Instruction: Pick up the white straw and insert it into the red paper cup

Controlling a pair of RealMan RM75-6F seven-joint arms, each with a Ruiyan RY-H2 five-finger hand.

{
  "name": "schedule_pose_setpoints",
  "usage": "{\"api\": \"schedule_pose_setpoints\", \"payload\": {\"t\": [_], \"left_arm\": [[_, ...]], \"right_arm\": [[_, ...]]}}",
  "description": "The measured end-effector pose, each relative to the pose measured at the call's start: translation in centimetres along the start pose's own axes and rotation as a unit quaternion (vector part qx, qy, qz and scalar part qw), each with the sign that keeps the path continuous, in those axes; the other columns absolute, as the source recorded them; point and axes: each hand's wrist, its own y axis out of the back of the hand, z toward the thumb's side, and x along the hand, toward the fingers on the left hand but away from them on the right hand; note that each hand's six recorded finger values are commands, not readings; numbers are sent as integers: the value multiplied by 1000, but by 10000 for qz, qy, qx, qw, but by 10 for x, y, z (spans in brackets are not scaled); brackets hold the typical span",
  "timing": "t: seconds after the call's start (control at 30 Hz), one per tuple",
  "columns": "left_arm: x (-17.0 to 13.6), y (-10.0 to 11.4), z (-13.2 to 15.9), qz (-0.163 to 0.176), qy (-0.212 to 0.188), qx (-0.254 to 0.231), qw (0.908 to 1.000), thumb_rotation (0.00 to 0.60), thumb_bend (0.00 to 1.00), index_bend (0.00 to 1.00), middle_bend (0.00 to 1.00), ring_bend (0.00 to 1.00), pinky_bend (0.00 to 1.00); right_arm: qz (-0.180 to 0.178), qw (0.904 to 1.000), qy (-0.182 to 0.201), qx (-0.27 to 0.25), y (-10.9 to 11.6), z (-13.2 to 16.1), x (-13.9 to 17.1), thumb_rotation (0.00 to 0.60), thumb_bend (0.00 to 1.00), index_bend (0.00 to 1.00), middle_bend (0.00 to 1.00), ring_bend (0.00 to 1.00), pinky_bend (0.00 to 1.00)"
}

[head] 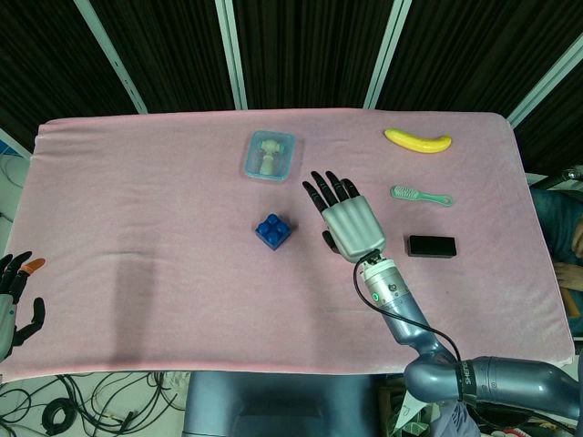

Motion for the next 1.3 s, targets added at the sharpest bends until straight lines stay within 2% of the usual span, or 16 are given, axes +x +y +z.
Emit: {"api": "schedule_pose_setpoints", "payload": {"t": [0.77,1.3], "left_arm": [[0,0,0,5,1,-3,10000,600,581,190,91,23,0],[0,0,0,5,5,-8,10000,600,581,190,91,23,0]], "right_arm": [[72,10000,-62,0,-8,-6,0,600,283,0,0,0,154],[13,9999,-150,16,-1,-16,3,600,283,0,0,0,154]]}}
